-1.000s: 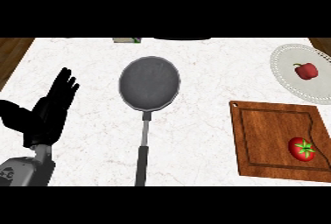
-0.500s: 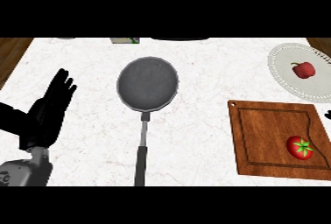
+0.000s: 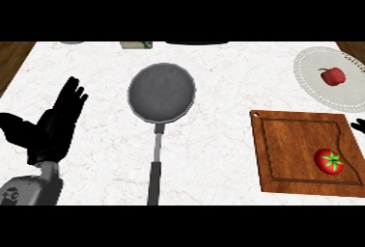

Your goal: Pick the tomato from the cutting board and place it in the pan

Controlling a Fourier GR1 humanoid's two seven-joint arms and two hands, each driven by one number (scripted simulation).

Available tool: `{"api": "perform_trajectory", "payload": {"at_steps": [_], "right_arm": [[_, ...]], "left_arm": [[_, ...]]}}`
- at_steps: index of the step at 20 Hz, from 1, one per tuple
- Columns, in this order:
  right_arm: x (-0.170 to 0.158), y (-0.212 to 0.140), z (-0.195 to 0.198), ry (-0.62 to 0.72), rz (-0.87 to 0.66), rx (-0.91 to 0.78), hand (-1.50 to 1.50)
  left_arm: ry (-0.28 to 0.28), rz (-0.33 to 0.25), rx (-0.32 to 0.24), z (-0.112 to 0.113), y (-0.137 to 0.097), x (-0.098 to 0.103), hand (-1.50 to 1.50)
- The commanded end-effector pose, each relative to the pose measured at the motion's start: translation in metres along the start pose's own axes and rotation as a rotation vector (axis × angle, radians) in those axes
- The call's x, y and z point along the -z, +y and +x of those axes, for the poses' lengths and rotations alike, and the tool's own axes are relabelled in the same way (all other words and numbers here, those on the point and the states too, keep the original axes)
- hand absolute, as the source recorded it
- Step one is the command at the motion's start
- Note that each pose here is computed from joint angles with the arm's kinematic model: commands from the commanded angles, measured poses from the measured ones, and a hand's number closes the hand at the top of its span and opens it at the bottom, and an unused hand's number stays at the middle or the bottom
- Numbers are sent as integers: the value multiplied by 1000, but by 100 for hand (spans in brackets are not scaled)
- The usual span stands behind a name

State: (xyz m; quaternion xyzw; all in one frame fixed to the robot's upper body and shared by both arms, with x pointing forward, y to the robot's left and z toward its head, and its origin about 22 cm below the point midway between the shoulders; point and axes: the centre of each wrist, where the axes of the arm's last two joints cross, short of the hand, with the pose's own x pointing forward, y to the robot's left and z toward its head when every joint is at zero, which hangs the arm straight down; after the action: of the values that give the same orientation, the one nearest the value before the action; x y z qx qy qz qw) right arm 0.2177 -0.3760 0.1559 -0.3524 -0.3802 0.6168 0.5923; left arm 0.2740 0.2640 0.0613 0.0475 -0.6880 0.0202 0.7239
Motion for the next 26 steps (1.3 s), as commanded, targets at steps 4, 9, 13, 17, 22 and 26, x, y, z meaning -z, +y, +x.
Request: {"api": "perform_trajectory", "payload": {"at_steps": [4, 9, 13, 17, 22, 26], "right_arm": [[12, 11, 27, -15, -20, 12, -150], [28, 24, 36, 60, 32, -6, -150], [29, 19, 33, 95, 32, -23, -150], [45, 13, 32, 82, 32, 3, -150], [68, 71, 11, 84, 81, -27, -150], [65, 60, 14, 70, 95, -19, -150]], "left_arm": [[3, 6, -1, -4, 14, -10, 0], [2, 8, -12, 3, 6, 12, 0], [3, -4, 3, -2, 26, 1, 0], [-4, -14, -14, -9, 20, 2, 0], [-16, -16, 8, -3, 8, -13, 0], [11, 1, -15, -15, 23, 10, 0]]}}
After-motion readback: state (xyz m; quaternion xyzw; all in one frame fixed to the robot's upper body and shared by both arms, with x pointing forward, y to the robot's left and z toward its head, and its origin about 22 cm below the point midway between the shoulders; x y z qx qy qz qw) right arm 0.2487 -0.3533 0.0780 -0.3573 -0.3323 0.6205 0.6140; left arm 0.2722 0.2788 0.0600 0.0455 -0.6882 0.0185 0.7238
